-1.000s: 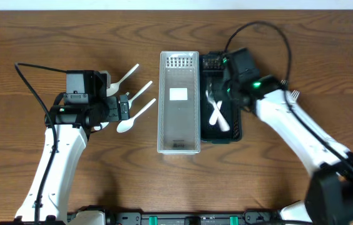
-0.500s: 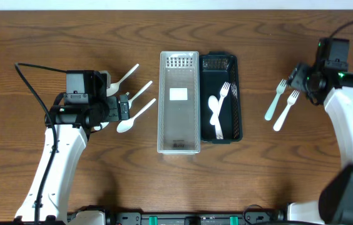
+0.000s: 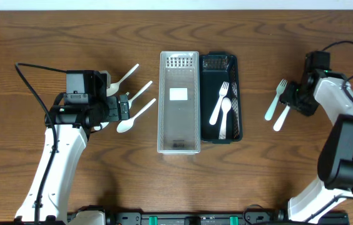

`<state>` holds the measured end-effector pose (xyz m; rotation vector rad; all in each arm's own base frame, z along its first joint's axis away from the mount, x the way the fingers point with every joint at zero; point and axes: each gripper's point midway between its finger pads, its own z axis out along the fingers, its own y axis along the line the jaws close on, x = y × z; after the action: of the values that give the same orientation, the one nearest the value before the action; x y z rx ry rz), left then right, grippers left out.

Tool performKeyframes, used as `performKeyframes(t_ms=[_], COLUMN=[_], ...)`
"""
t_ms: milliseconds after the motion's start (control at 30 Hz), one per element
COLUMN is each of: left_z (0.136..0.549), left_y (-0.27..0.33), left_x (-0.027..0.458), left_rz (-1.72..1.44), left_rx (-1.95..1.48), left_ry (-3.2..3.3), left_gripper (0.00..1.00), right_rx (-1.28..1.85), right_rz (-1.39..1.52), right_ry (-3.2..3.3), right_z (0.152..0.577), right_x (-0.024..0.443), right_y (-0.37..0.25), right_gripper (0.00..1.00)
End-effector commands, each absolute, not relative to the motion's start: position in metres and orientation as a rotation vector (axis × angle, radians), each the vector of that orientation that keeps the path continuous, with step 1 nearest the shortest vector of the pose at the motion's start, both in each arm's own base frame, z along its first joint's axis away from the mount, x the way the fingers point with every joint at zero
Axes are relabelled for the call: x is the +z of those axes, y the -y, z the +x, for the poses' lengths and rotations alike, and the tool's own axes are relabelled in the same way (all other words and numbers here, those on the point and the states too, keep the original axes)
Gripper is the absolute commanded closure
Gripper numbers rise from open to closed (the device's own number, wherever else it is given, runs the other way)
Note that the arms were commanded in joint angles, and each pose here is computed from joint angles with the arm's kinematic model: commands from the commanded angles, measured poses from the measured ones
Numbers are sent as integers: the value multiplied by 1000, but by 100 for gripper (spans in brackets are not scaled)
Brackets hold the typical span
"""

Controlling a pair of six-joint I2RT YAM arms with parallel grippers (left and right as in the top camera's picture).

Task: Pack container
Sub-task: 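Grasp the next white fork with the right gripper, then place the fork into the black tray with the right gripper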

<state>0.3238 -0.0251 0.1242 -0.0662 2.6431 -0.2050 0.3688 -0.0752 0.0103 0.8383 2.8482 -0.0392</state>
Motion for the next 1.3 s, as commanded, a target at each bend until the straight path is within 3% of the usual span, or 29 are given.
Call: performKeyframes(t_ms=[0,233,333,467,600,800,967,1100,1267], left_z=[327,327,327,327,327,327,327,327,327], left_y=[25,25,25,25,25,25,25,25,25], left_x=[127,127,127,127,127,127,127,127,127], left_rz=[-56,-56,-56,-56,-56,-56,-56,-56,-56], left_rx=[-209,-209,-209,-209,-209,-209,-209,-209,-209], left_ry=[-2639,-2639,-2639,-2639,-2639,-2639,-2639,-2639,-2639], left_gripper=[2,2,2,2,2,2,2,2,2], right_rx=[-38,-54,-63,-116,-119,170,345,348,219], right_rz=[875,878,880,879,835,567,305,152,32], right_ry=[-2879,-2889,-2892,-2884,-2836,-2603,-2389,-2405,-2577], right_z=[364,363,362,361,369,405,406,397,388], right_x=[-3,-7,-8,-8,18,142,230,228,156], right_y=[73,75,75,81,83,28,-48,-104,-148], right_gripper=[51,64,85,98,99,99,98,99,99])
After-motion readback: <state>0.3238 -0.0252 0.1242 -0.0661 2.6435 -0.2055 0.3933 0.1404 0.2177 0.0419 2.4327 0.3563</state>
